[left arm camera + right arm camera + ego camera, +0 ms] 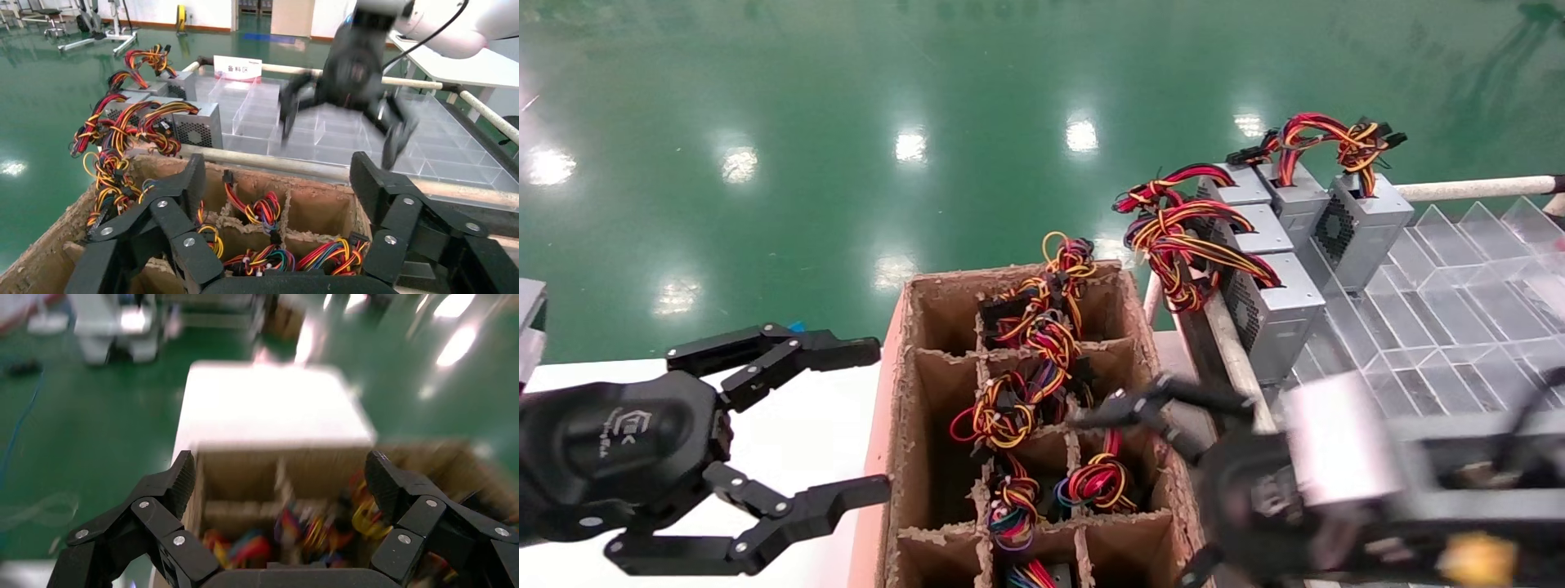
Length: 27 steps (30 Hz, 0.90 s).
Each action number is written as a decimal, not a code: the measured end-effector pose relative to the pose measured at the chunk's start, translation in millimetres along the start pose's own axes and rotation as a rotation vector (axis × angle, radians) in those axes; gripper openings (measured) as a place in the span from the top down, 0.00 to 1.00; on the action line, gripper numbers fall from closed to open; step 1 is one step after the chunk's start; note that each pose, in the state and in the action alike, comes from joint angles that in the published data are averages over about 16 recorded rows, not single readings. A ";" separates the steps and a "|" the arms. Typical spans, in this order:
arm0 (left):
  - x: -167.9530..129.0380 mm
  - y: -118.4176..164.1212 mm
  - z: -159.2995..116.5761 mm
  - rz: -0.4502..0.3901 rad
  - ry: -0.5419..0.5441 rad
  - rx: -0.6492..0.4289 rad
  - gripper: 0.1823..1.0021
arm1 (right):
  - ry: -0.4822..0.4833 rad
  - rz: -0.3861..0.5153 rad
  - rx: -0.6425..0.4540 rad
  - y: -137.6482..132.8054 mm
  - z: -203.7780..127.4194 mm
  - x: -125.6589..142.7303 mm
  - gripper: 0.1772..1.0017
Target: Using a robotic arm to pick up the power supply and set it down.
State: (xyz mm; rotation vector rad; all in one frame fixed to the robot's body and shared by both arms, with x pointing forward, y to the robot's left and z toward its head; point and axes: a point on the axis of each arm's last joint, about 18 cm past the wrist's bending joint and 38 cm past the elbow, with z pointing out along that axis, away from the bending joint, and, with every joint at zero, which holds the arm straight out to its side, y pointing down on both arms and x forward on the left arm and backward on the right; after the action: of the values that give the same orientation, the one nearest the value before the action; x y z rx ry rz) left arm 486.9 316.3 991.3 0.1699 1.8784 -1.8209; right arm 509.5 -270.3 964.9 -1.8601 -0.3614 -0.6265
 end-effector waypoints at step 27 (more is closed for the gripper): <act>0.0 0.0 0.0 0.000 0.000 0.000 0.78 | -0.148 0.016 -0.113 41.2 44.5 11.5 0.02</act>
State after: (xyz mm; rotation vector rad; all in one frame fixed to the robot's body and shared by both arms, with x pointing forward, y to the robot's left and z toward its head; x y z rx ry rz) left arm 486.9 316.3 991.3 0.1699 1.8784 -1.8209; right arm 551.5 -244.5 927.6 -2.0215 -0.4152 -0.5083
